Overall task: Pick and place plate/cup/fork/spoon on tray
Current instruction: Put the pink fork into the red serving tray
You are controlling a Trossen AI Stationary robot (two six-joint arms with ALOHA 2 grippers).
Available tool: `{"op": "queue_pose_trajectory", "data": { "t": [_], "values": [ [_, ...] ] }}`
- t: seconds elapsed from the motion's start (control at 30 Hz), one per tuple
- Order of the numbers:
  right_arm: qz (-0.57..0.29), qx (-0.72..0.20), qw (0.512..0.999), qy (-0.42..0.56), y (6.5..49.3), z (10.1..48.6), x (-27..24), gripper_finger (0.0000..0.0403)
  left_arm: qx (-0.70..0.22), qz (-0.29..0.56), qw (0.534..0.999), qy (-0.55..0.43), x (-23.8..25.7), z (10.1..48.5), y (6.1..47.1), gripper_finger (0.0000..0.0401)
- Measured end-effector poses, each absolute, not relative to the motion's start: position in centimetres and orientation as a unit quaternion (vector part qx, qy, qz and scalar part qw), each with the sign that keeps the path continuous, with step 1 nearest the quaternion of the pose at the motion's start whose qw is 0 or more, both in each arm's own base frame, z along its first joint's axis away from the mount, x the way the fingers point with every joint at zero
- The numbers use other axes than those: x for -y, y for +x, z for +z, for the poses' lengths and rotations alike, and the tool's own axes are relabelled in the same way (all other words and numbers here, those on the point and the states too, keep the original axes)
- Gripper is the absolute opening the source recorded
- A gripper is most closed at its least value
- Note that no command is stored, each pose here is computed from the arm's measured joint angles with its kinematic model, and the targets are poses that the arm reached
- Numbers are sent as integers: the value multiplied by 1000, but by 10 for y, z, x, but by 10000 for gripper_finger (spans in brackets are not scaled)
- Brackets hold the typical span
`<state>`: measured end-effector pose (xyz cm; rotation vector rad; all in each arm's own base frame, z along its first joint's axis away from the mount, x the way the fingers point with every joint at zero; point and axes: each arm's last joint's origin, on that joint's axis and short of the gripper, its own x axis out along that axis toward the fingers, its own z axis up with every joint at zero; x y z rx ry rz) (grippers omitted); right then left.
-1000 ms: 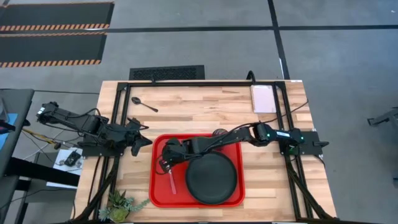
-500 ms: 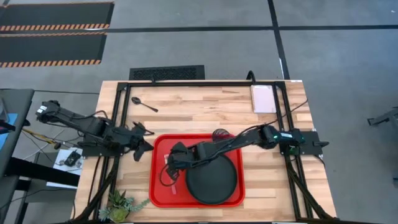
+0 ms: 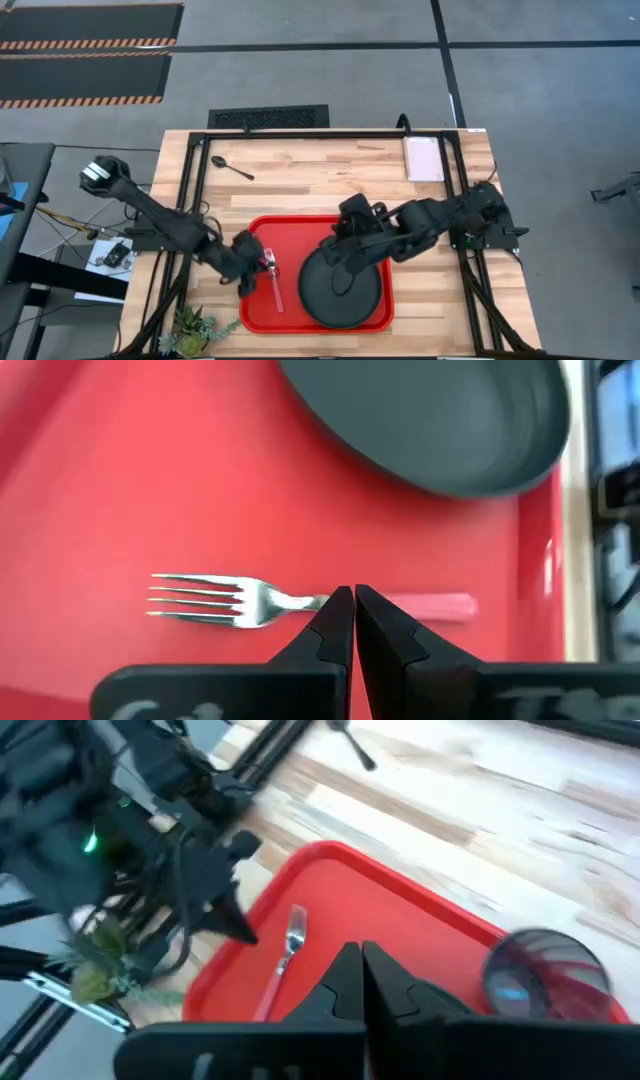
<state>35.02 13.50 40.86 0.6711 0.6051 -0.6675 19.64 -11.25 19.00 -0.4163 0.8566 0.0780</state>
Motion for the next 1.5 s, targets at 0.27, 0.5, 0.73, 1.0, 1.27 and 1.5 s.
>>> {"op": "queue_pose_trajectory", "data": {
  "t": [0.27,0.5,0.73,1.0,1.27,1.5],
  "values": [
    [-330,-301,837,316,341,404,-146,4,-426,40,891,-155,144,167,220,0],
    [-329,-302,835,320,340,402,-151,7,-426,51,890,-157,155,145,235,0],
    [-327,-303,837,317,339,401,-154,8,-433,47,885,-164,158,144,238,0],
    [-326,-299,838,320,340,402,-154,6,-445,84,879,-153,154,140,233,0],
    [-323,-288,841,326,342,403,-154,9,-457,80,873,-147,155,136,232,0],
    [-320,-282,844,325,341,404,-158,10,-454,73,875,-151,156,137,233,0]
  ]
}}
